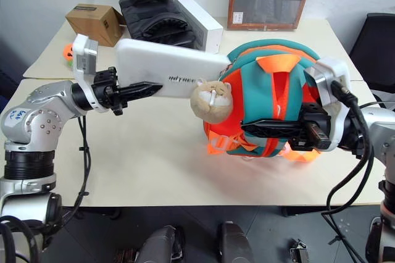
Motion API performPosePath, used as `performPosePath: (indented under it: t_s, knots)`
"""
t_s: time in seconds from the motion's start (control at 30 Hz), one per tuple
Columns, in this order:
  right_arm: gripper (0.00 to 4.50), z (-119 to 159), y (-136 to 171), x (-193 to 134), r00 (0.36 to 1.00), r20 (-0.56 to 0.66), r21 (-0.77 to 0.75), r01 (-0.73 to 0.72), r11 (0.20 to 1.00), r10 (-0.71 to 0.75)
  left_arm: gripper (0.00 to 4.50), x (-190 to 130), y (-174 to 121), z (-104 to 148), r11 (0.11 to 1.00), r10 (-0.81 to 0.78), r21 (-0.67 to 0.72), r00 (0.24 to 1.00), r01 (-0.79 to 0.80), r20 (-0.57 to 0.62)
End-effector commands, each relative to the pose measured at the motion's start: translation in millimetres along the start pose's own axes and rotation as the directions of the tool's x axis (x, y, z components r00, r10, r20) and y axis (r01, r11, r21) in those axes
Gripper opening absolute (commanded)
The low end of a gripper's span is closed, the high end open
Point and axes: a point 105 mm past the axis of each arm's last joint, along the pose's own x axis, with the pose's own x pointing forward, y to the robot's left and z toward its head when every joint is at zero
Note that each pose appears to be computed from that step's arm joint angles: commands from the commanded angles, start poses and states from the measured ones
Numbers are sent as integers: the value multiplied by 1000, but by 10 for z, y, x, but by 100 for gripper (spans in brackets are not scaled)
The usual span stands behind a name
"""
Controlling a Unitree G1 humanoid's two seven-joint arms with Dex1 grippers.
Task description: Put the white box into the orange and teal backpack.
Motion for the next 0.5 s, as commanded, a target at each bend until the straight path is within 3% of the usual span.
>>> performPosePath:
  t_s: [0.03,0.2,0.5]
  knots:
    - [3,150,74,-27,999,29,-75,-10,997,12,140,62,-83,-133,991,-99,75,987,110,-127]
    - [3,125,84,72,999,12,-95,-48,994,49,140,384,-24,-65,979,-152,119,983,164,-106]
    - [3,178,170,269,990,21,-138,-137,981,141,140,1289,-10,-255,967,-163,178,981,180,-110]
